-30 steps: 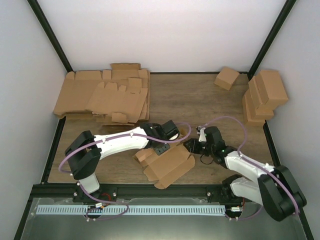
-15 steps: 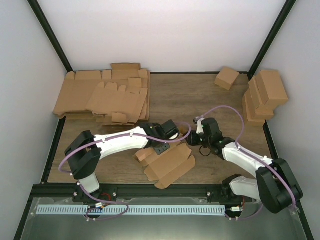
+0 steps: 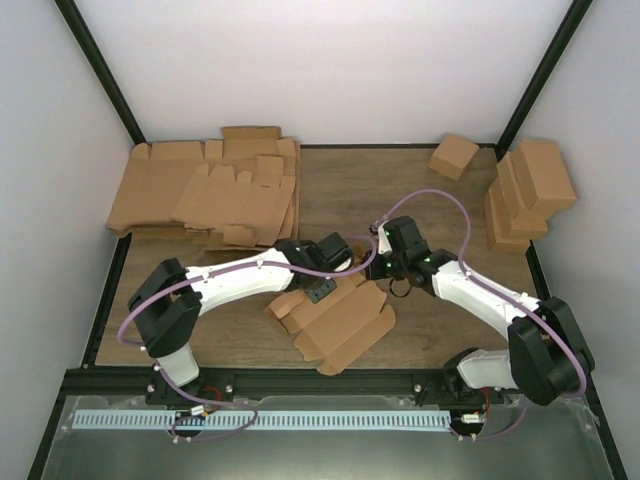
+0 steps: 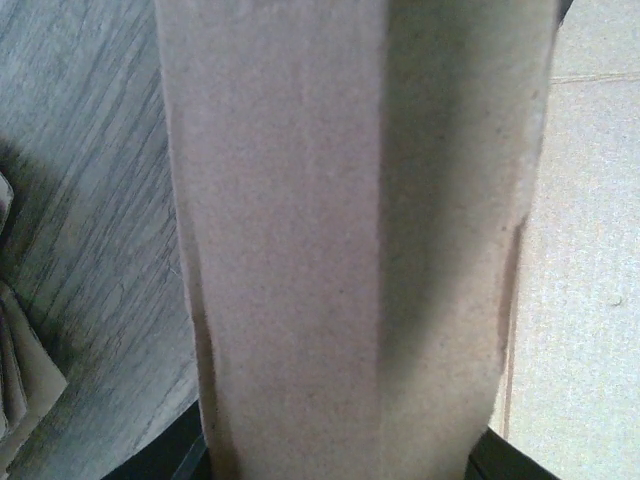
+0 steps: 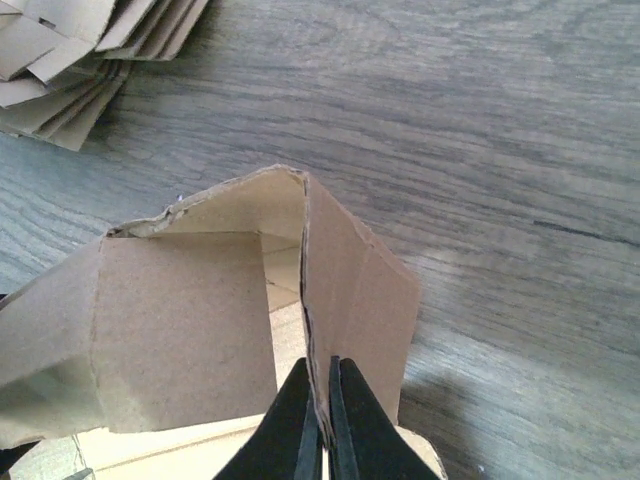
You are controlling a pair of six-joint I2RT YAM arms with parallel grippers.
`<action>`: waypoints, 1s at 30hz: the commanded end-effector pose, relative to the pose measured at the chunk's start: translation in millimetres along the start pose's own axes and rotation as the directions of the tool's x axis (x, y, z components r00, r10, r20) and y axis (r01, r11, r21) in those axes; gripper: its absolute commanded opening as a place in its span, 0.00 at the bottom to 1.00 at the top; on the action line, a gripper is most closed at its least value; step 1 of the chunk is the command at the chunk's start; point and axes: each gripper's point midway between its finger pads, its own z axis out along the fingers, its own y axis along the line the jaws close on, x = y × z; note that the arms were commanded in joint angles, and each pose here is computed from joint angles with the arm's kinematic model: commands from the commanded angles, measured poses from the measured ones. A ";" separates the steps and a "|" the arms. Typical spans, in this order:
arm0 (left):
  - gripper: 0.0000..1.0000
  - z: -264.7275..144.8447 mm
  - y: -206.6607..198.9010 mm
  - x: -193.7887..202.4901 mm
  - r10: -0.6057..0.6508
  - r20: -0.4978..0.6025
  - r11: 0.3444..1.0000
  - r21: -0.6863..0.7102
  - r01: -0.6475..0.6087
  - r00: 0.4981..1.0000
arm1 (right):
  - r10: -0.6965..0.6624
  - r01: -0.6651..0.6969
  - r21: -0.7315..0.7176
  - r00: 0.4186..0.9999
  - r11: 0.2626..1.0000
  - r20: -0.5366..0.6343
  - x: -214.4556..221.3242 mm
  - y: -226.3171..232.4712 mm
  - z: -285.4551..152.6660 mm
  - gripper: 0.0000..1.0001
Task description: Fold the paper box
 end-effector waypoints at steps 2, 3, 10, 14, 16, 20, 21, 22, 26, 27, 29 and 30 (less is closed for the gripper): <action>0.38 -2.1 2.2 -4.5 -0.011 0.015 1.000 0.001 0.011 1.000 | 0.064 -0.064 -0.008 0.997 0.998 -0.038 -0.4 12.0 -9.5 0.01; 0.38 -2.2 2.8 -4.6 -0.012 0.016 1.000 0.000 0.012 1.000 | 0.084 -0.085 -0.010 0.996 0.996 -0.042 3.5 11.5 -10.6 0.01; 0.37 -2.4 0.5 -4.3 0.008 0.005 1.000 0.005 -0.008 1.000 | 0.183 -0.189 -0.094 0.980 0.977 -0.072 25.7 22.9 -13.8 0.01; 0.36 -2.1 0.3 -3.7 0.018 -0.003 1.000 -0.012 -0.018 1.000 | 0.203 -0.211 -0.101 0.976 0.972 -0.085 31.0 30.4 -11.3 0.01; 0.35 -3.1 0.0 -4.6 0.016 0.002 1.000 -0.019 -0.016 1.000 | 0.216 -0.224 -0.092 0.972 0.970 -0.088 34.8 29.0 -9.2 0.01; 0.34 -5.2 -2.3 -6.0 0.032 0.014 0.998 -0.053 -0.031 0.999 | 0.246 -0.254 -0.109 0.966 0.961 -0.082 42.9 31.0 -8.7 0.01; 0.33 -5.2 -3.2 -5.8 0.041 0.015 0.997 -0.065 -0.040 0.999 | 0.251 -0.259 -0.115 0.965 0.959 -0.081 45.6 31.9 -8.5 0.01; 0.34 -5.7 -4.0 -5.5 0.048 0.017 0.996 -0.073 -0.046 0.999 | 0.253 -0.262 -0.124 0.964 0.957 -0.081 47.6 33.7 -8.6 0.01; 0.34 -3.6 -8.8 -2.1 0.063 0.015 0.995 -0.077 -0.062 0.998 | 0.254 -0.263 -0.152 0.964 0.953 -0.080 55.1 37.9 -7.1 0.01; 0.34 -3.1 -9.6 -1.2 0.065 0.015 0.995 -0.075 -0.063 0.998 | 0.253 -0.263 -0.155 0.964 0.952 -0.082 57.6 38.2 -6.3 0.02; 0.34 -2.4 -11.6 -0.5 0.068 0.016 0.995 -0.069 -0.067 0.998 | 0.253 -0.265 -0.161 0.963 0.951 -0.093 63.8 37.3 -3.5 0.02; 0.34 -1.9 -12.6 -0.4 0.069 0.015 0.996 -0.066 -0.068 0.998 | 0.252 -0.266 -0.170 0.963 0.949 -0.097 66.5 37.8 -2.5 0.02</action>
